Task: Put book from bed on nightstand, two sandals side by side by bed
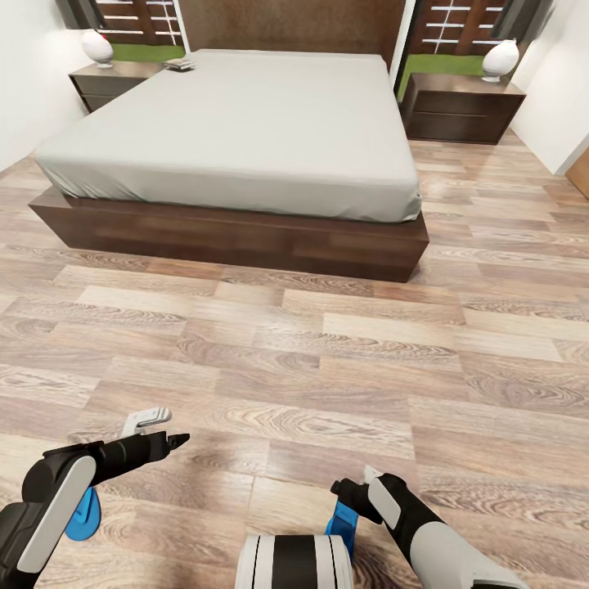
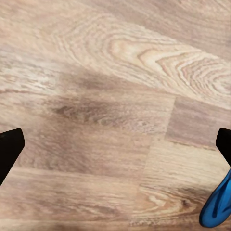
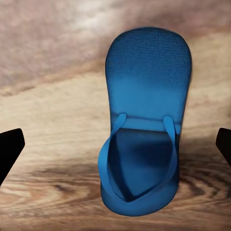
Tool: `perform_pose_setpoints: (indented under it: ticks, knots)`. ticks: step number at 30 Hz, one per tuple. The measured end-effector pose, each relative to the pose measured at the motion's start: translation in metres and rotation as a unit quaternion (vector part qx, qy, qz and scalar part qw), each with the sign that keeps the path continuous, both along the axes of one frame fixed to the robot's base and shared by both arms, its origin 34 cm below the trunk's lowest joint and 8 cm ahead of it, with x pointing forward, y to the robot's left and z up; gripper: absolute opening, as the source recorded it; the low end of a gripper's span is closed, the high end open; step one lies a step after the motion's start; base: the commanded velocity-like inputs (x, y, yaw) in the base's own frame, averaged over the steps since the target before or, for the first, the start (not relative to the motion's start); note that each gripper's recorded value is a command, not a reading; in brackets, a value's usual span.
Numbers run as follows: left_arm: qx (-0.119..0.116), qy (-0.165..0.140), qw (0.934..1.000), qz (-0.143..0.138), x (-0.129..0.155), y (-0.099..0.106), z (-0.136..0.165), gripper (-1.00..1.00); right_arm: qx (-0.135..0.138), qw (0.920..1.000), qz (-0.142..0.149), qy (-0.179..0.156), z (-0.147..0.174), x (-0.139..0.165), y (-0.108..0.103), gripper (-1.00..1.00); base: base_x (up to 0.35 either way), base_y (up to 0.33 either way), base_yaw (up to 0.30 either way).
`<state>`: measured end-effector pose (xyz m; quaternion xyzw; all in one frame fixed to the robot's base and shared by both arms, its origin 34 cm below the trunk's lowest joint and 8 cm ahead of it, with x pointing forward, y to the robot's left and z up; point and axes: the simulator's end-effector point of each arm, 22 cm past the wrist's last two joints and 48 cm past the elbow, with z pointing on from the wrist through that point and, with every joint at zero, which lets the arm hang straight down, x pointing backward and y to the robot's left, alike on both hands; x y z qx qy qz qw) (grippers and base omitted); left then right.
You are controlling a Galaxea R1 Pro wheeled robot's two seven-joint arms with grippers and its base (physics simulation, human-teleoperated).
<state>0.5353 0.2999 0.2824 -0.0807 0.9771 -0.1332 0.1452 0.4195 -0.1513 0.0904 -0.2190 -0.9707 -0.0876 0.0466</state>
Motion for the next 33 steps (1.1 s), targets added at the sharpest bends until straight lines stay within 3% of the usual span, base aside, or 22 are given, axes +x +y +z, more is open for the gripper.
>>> perform_pose_setpoints:
  ticks: [15, 33]
  knots:
    - [0.0, -0.001, 1.0, 0.0, 0.001, 0.0, 0.001, 1.0, -0.008, 0.9999, -0.006, -0.007, -0.002, 0.001, -0.003, 1.0, 0.0, 0.0, 0.0]
    - [0.0, 0.009, 1.0, 0.0, -0.004, 0.0, -0.009, 1.0, -0.011, 0.9998, -0.01, 0.01, -0.011, -0.017, -0.003, 1.0, 0.0, 0.0, 0.0]
